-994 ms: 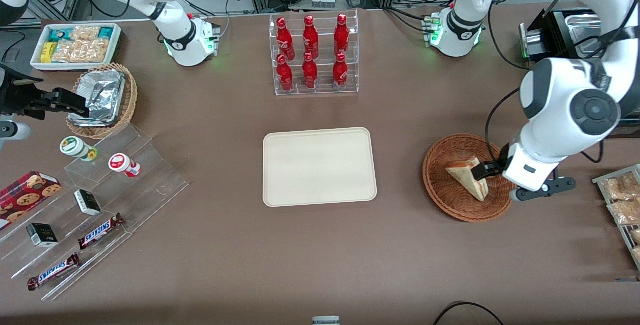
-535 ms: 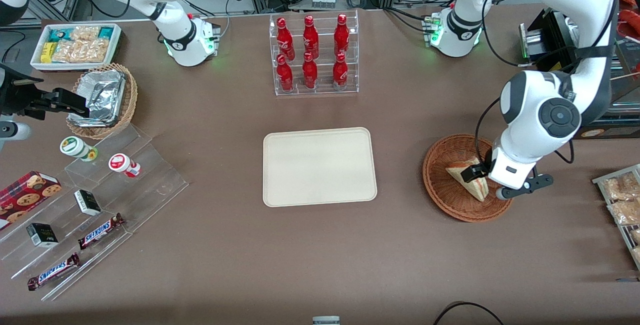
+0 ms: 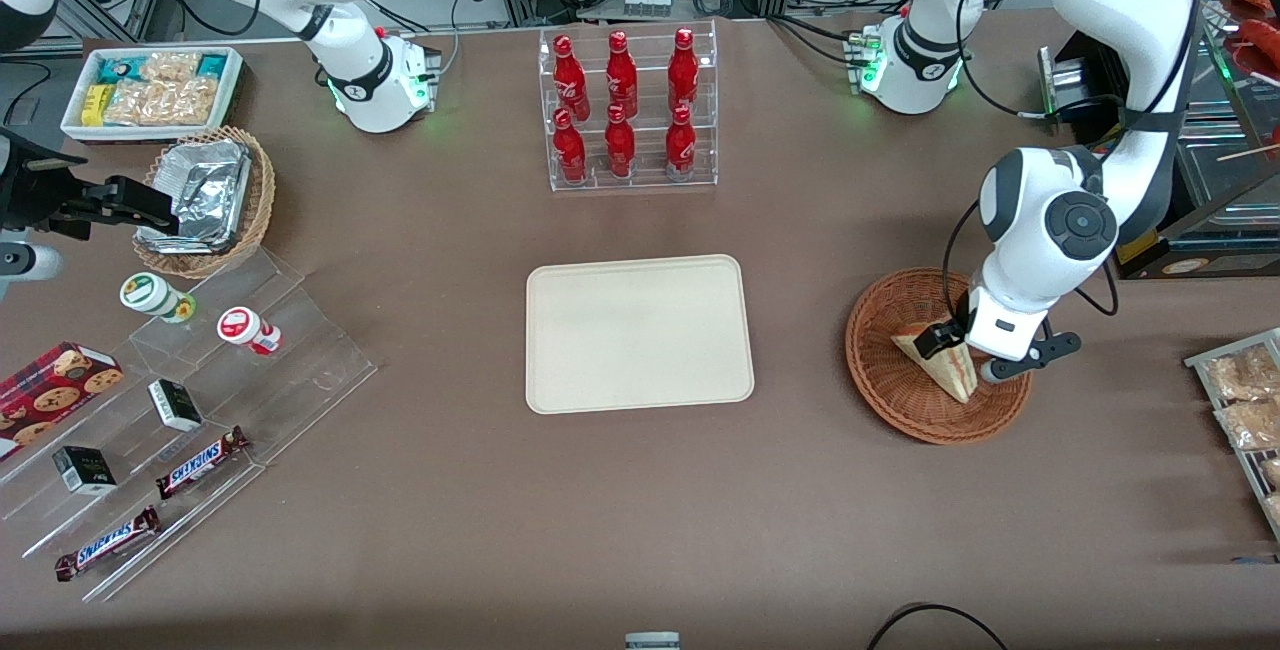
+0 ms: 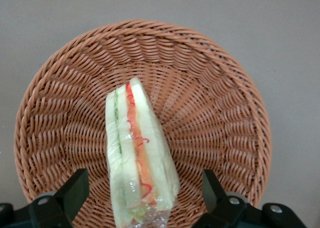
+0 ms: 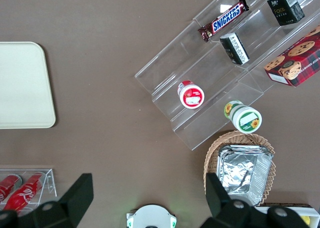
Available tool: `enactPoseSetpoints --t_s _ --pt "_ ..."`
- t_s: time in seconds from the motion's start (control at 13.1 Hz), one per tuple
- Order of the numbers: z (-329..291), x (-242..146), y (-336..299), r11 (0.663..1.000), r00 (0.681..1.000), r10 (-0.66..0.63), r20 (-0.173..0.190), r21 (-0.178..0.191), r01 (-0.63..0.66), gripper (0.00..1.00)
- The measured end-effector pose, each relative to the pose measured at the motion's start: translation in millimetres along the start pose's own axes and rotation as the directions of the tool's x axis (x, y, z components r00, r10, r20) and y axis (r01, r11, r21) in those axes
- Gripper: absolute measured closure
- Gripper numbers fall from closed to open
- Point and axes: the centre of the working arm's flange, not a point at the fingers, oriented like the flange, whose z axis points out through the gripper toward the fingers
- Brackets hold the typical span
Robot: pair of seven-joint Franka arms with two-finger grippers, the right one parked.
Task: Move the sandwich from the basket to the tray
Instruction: 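Lower the left gripper around the wrapped sandwich and close on it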
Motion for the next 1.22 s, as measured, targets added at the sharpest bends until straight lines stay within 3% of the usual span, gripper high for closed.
enactPoseSetpoints --t_s 0.69,0.92,1.07,1.22 --pt "18.9 -10.5 -4.5 0.999 0.998 -0.051 0.035 0.021 0.050 0.00" --pt "32.8 -10.9 -2.0 0.999 0.999 -0.049 0.023 0.011 0.049 0.00" --pt "42.8 -11.0 0.3 0.998 0.998 -0.061 0.015 0.004 0.061 0.04" --pt "46.7 -11.3 0.8 0.997 0.997 -0.073 0.015 0.003 0.073 0.29"
